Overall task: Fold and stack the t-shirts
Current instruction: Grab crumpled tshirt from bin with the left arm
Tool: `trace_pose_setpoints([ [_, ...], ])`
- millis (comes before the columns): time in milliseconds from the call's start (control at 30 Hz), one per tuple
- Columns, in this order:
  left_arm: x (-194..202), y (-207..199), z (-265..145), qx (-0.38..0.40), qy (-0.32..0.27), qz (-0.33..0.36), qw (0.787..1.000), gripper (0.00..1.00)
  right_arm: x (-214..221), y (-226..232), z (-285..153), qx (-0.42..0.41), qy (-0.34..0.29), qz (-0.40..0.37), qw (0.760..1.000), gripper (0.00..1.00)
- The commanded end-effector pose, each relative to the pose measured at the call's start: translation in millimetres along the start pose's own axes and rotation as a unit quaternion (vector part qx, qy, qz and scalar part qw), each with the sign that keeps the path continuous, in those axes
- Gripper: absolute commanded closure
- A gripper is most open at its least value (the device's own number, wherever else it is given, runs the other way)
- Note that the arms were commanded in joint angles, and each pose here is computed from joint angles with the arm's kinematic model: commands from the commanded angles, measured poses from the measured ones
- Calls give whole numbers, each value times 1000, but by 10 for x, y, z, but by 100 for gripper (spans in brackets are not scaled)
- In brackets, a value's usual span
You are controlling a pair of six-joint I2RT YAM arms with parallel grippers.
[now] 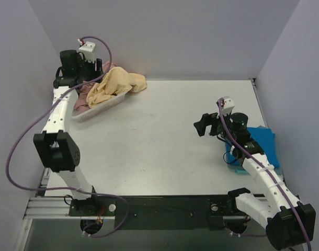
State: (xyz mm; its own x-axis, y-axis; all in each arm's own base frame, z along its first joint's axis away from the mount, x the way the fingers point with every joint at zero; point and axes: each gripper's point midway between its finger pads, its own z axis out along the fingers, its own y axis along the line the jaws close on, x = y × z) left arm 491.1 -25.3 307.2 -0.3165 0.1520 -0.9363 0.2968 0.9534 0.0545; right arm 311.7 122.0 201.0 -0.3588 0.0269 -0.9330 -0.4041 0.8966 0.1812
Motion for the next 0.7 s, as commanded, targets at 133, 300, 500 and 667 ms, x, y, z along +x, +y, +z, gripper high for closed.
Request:
trace_pose_setpoints([
  [133,786,673,1100,-100,160,-62,980,26,-170,115,211,-31,-6,-11,999,8],
  [300,839,1020,1605,-143,142,-41,979,24,-93,145,336,-38,30,-7,999,8],
  [500,1266,1147,1989,-154,158,-8,975,24,-41,158,409,-25,58,-7,998,9],
  [667,892,1263,1935,-154,98,-35,983,100,-94,191,365,-17,56,-11,998,9],
])
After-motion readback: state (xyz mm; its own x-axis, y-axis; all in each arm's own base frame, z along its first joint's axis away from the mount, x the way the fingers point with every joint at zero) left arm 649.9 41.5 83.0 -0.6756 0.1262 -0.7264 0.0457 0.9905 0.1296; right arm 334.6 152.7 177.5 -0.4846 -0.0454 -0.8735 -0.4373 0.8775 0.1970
